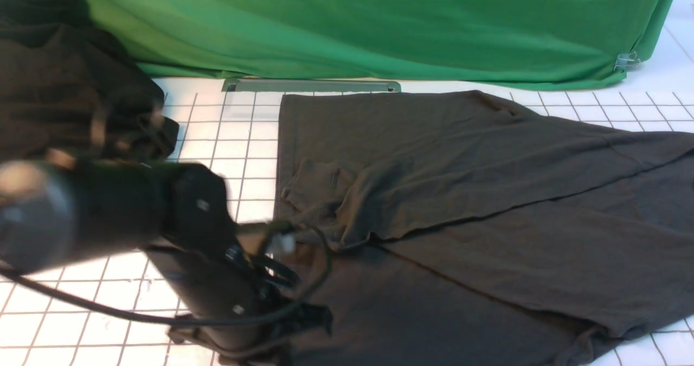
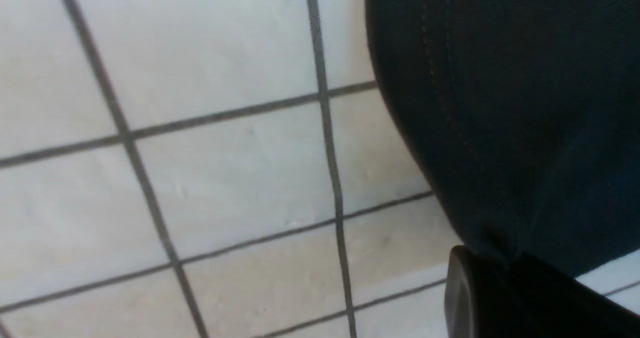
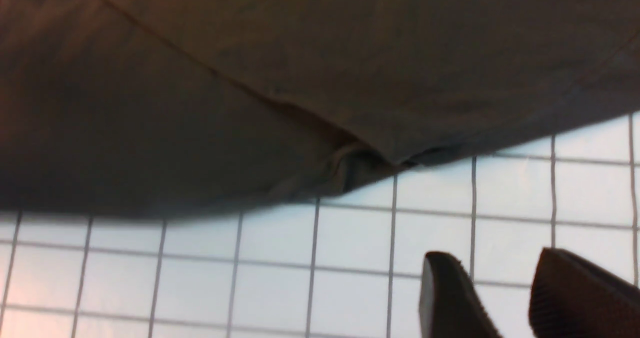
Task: Fold a long-sleeved shirt over a white checkered tablecloth.
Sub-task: 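Grasp the near edge of the shirt at its hem and shoulder corners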
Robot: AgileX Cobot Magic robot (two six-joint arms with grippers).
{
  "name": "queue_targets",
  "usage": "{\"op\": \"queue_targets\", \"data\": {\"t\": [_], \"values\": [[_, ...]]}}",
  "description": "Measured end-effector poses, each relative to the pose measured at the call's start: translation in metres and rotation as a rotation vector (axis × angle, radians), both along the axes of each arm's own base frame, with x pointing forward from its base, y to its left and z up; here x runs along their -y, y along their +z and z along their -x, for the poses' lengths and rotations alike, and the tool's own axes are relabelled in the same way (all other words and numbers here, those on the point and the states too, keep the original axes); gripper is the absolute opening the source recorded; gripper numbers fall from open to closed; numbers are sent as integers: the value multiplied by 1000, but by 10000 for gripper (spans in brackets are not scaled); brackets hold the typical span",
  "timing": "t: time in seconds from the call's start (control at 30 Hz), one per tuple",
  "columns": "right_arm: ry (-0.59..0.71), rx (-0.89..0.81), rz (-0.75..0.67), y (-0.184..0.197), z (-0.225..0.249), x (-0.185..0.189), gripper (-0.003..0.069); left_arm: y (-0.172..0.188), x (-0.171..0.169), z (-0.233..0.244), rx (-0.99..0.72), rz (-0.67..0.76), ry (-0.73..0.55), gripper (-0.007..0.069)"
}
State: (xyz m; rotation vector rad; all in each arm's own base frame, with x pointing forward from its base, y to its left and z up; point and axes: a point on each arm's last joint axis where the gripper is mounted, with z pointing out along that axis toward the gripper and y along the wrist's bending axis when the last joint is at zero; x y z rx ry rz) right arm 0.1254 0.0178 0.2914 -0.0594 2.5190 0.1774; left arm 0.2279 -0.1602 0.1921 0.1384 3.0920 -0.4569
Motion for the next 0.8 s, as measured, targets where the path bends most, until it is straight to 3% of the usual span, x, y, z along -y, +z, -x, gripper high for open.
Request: {"op": "queue_targets", "data": {"t": [0.13, 0.27, 0.4, 0.53, 0.63, 0.8], "values": [[21, -51, 13, -3, 4, 0, 239, 22, -33, -2, 32, 17, 78, 20], [64, -72, 17, -4, 6, -4, 239, 17, -50, 5, 10, -2, 98, 20], [210, -104, 35, -14, 9, -19, 252, -2, -70, 24, -63, -47, 126, 20], [388, -174, 70, -31, 12, -38, 314, -15, -81, 36, -117, -69, 136, 20], [564, -225, 140, -46, 11, -61, 424, -20, -87, 39, -133, -82, 135, 20], [756, -234, 271, -67, 2, -94, 505, -21, -87, 39, -121, -81, 127, 20]]}}
